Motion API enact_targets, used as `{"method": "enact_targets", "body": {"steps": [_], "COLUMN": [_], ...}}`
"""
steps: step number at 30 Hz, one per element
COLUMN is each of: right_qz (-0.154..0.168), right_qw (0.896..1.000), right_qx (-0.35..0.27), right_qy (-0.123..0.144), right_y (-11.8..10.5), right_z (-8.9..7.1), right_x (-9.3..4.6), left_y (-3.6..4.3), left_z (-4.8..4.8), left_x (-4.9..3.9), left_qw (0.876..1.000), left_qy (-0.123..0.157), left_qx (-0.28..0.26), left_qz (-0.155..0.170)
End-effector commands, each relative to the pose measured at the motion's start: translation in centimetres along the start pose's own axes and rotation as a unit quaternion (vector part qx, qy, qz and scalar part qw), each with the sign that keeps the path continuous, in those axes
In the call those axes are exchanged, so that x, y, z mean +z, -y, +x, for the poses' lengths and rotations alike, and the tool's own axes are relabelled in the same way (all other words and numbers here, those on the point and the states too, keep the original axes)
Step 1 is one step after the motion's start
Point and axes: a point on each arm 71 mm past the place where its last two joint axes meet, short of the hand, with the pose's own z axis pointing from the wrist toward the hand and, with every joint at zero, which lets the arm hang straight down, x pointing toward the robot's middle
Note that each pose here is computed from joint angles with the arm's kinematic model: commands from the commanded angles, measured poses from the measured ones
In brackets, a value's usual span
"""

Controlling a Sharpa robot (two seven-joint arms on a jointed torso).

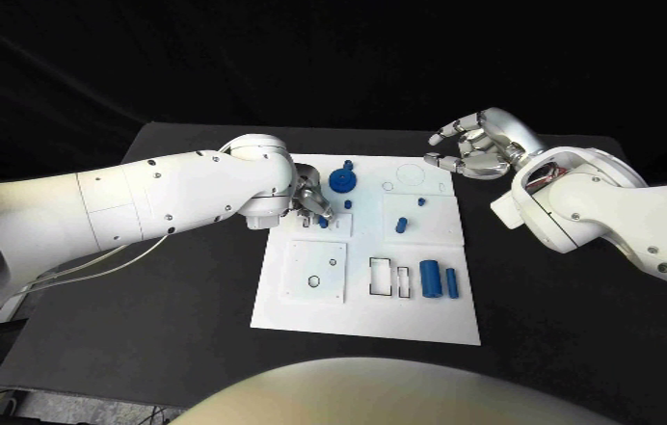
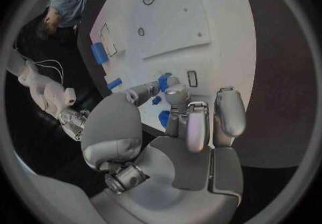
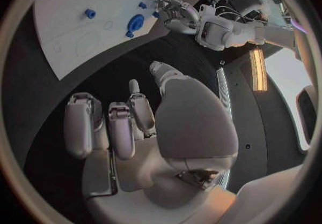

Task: Assemble the parts on the task board

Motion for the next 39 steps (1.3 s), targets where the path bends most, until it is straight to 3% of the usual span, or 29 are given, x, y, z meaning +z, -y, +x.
{"method": "enact_targets", "body": {"steps": [1, 31, 39], "right_qz": [-0.004, -0.003, -0.002], "right_qw": [1.000, 1.000, 1.000], "right_qx": [-0.002, -0.002, -0.003], "right_qy": [-0.006, -0.005, -0.003], "right_y": [-0.07, 0.02, 0.17], "right_z": [0.11, 0.05, -0.02], "right_x": [-0.02, -0.01, 0.02], "left_y": [0.01, -0.08, -0.11], "left_z": [0.63, 0.60, 0.20], "left_x": [0.14, 0.14, -0.54], "left_qw": [1.000, 1.000, 1.000], "left_qy": [-0.021, -0.018, -0.005], "left_qx": [0.015, 0.018, -0.010], "left_qz": [-0.004, -0.006, 0.005]}}
